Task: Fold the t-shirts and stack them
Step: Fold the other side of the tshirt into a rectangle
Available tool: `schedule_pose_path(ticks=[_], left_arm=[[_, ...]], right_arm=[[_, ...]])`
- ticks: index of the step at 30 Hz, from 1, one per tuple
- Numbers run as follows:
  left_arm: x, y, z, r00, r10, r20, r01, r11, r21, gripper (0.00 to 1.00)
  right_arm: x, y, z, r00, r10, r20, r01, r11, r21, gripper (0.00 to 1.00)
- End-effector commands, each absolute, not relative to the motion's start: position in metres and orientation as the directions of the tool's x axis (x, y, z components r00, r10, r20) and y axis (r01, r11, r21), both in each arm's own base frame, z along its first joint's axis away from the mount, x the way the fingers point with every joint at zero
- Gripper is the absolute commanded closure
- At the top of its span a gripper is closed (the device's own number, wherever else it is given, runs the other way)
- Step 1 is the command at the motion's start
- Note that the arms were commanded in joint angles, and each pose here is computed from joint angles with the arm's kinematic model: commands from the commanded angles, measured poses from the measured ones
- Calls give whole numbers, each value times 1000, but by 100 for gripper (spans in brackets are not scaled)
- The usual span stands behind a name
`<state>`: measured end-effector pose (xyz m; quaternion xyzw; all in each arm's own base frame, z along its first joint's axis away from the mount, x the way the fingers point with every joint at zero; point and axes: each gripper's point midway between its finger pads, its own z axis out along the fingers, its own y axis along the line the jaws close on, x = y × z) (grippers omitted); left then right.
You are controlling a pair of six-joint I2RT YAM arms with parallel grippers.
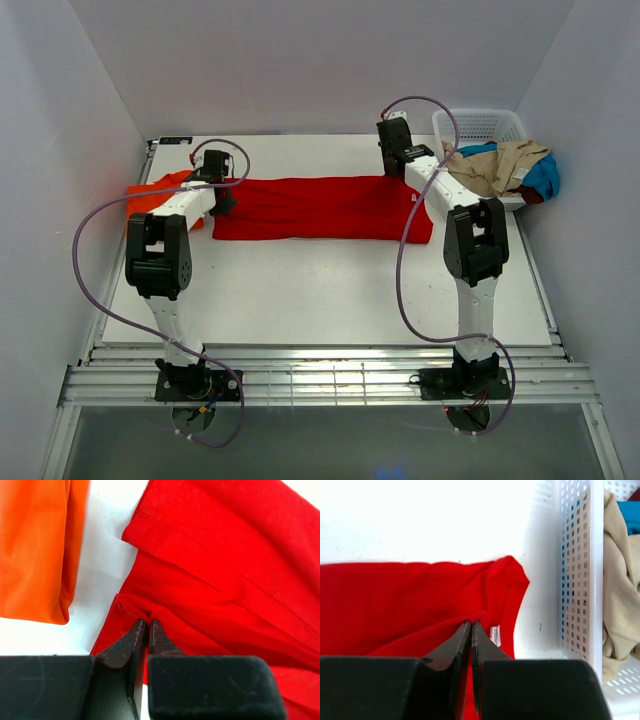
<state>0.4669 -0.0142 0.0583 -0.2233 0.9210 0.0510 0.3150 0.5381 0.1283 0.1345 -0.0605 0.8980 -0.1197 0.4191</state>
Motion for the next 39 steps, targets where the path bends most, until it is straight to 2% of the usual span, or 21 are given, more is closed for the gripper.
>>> schedule_pose_path(ticks=[1, 18, 19, 21, 24, 25, 26, 27, 29, 30, 32, 35, 36, 37, 39], left_arm=[[475, -11, 70, -687, -377, -621, -437, 897, -62, 91], [494, -6, 58, -699, -361, -617, -414, 908, -62, 89], [498, -6, 59, -697, -354, -624, -409, 910, -59, 88], [507, -3, 67, -681, -337, -650, -404, 914, -51, 77], [517, 7, 84, -641, -325, -695, -429, 903, -27, 61], [522, 10, 99, -611, -321, -724, -440, 898, -28, 55], [524, 15, 108, -587, -319, -744, -456, 890, -22, 48], [524, 25, 120, -554, -311, -772, -491, 871, 1, 40], [524, 37, 153, -470, -304, -829, -535, 845, -7, 35], [522, 42, 163, -440, -301, -846, -554, 832, -8, 32], [517, 45, 186, -366, -305, -879, -575, 817, -44, 32], [508, 30, 182, -345, -341, -875, -543, 833, -110, 34], [505, 15, 187, -338, -340, -878, -514, 848, -130, 36], [505, 4, 184, -336, -340, -878, -492, 858, -144, 44], [494, -37, 169, -377, -313, -872, -415, 899, -144, 53]], right_arm=[[554, 125, 147, -623, -220, -751, -5, 961, -277, 92], [570, 119, 109, -668, -228, -708, -7, 954, -300, 92], [572, 118, 108, -670, -227, -707, -6, 954, -300, 92], [575, 119, 105, -668, -225, -709, -5, 954, -298, 92], [582, 118, 117, -640, -244, -729, -7, 950, -312, 73], [585, 116, 125, -625, -242, -742, 4, 950, -313, 57], [585, 116, 140, -601, -242, -762, 12, 950, -312, 50], [583, 113, 146, -595, -244, -766, 19, 948, -317, 47], [579, 109, 180, -538, -227, -812, 50, 953, -300, 44], [569, 107, 173, -552, -235, -800, 41, 951, -308, 43], [559, 106, 200, -494, -208, -844, 53, 962, -268, 40], [534, 104, 194, -504, -194, -842, 25, 971, -238, 40], [528, 107, 189, -514, -186, -838, 13, 975, -224, 41], [521, 110, 178, -539, -192, -820, -19, 976, -216, 43], [510, 116, 166, -573, -172, -801, -51, 983, -174, 44]])
